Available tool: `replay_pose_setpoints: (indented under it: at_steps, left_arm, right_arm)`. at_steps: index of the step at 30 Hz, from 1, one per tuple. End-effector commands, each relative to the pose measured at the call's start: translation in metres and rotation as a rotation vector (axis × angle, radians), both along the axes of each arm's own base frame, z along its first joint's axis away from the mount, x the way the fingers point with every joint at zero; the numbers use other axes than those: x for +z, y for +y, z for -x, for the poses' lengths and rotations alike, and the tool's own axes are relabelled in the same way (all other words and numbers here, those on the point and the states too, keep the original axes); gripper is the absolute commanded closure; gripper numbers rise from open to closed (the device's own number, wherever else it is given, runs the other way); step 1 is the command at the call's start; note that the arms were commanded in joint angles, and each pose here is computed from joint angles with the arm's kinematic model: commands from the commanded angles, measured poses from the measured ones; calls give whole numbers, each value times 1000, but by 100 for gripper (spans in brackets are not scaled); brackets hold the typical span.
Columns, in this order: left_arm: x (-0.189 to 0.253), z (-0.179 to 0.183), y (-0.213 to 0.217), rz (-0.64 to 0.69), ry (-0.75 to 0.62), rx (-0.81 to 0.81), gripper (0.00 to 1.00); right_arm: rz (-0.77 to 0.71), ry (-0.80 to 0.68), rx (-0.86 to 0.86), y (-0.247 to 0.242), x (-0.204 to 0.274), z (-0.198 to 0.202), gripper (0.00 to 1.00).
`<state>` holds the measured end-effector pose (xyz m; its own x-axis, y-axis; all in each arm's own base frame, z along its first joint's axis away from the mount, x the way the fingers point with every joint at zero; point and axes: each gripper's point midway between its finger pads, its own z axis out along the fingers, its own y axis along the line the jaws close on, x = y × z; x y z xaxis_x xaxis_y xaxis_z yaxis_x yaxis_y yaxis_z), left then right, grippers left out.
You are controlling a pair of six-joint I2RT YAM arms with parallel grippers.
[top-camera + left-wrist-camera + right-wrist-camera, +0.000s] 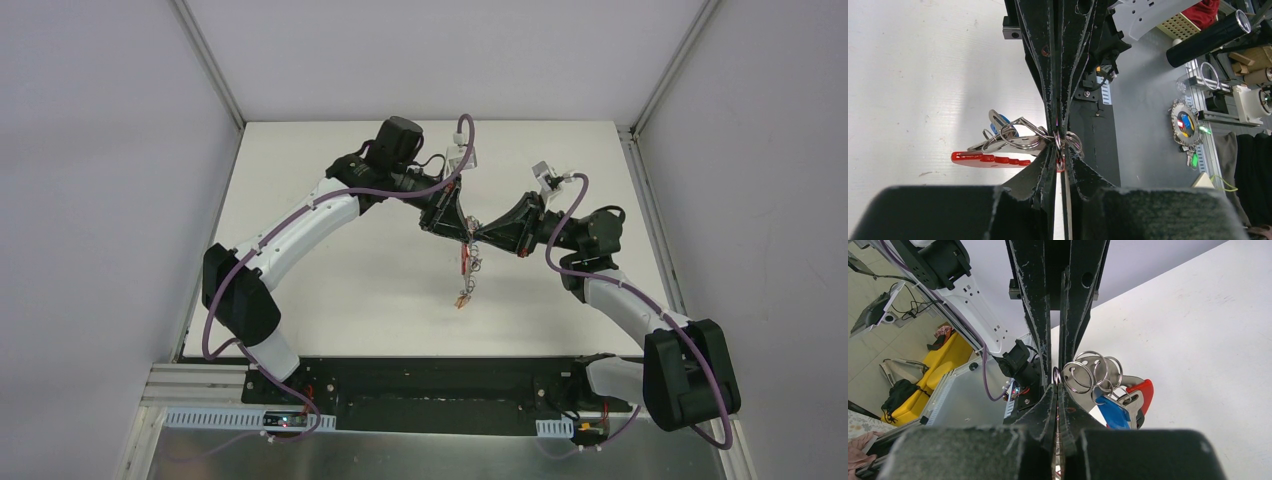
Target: Put the keys on the keyring
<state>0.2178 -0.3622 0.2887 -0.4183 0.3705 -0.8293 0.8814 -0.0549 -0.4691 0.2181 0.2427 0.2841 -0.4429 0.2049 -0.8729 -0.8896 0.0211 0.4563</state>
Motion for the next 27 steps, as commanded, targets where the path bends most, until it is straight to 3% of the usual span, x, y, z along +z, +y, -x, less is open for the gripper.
replay_pose_setpoints:
  at_steps: [1, 4, 7, 12, 18, 27]
  left_arm:
    - [10, 4, 0, 44, 0, -31, 92]
    - [10, 4, -1, 45, 7, -30, 100]
    - [10, 2, 0, 28, 13, -7, 100]
    - [0, -4, 15, -135, -76, 56, 100]
    - [-18, 6, 40, -400, -174, 22, 100]
    - [-13, 3, 46, -562, -313, 33, 100]
  right_arm:
    - [-30, -86, -12, -3, 17, 2, 100]
    - [-30, -84, -13, -3, 16, 1, 100]
    - [-24, -91, -22, -3, 15, 0, 100]
    - [21, -139, -28, -4, 6, -1, 100]
    - [39, -178, -11, -4, 5, 3, 82]
    - [36, -182, 32, 0, 2, 13, 74]
